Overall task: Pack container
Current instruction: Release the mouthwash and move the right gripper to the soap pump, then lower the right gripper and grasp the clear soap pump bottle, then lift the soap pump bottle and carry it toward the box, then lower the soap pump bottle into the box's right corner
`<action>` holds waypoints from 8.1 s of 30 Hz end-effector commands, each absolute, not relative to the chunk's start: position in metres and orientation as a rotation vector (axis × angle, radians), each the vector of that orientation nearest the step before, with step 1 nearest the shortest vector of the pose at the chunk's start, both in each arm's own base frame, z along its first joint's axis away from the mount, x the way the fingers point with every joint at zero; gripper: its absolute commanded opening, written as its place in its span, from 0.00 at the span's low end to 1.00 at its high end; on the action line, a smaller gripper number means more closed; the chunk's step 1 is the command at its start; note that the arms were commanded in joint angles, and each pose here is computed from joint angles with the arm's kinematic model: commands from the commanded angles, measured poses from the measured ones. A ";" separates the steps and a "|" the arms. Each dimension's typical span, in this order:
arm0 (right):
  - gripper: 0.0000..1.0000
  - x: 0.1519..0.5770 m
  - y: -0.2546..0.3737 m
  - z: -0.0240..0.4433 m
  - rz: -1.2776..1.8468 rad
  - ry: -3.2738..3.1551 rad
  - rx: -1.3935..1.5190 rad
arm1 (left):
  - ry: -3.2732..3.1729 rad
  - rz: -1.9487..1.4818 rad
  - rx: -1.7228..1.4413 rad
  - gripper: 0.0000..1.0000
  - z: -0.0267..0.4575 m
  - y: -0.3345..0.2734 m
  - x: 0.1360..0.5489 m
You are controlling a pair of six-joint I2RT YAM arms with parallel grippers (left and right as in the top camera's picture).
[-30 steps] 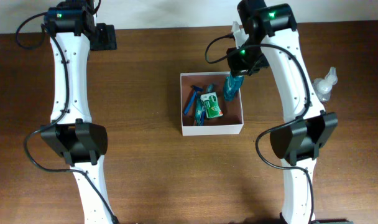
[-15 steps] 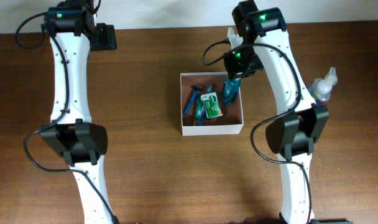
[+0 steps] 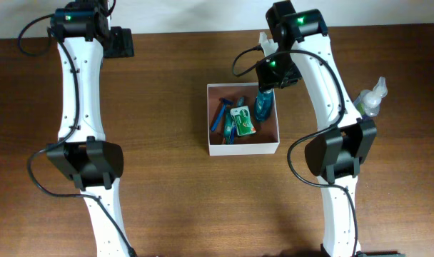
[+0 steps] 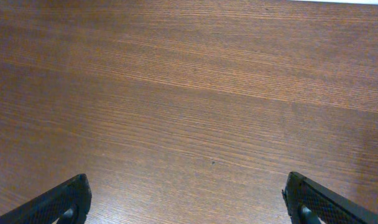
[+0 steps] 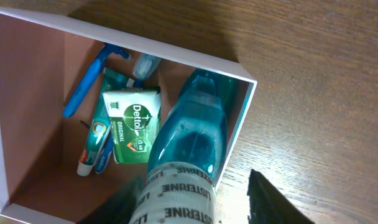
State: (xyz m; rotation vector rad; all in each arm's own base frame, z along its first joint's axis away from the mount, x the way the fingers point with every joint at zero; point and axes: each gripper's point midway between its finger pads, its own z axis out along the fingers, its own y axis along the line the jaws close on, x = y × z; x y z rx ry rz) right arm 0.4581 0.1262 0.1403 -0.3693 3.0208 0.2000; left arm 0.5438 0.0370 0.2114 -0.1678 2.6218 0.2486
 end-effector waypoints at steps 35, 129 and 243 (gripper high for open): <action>0.77 0.443 -0.079 0.298 -0.119 2.651 0.378 | 2.606 0.240 -0.166 0.99 0.217 0.038 0.545; 0.14 0.433 -0.167 0.134 -0.087 2.957 0.500 | 2.606 0.240 -0.166 1.00 0.217 0.038 0.545; 0.16 0.425 0.108 0.202 0.110 2.775 0.407 | 2.606 0.240 -0.166 0.99 0.217 0.038 0.545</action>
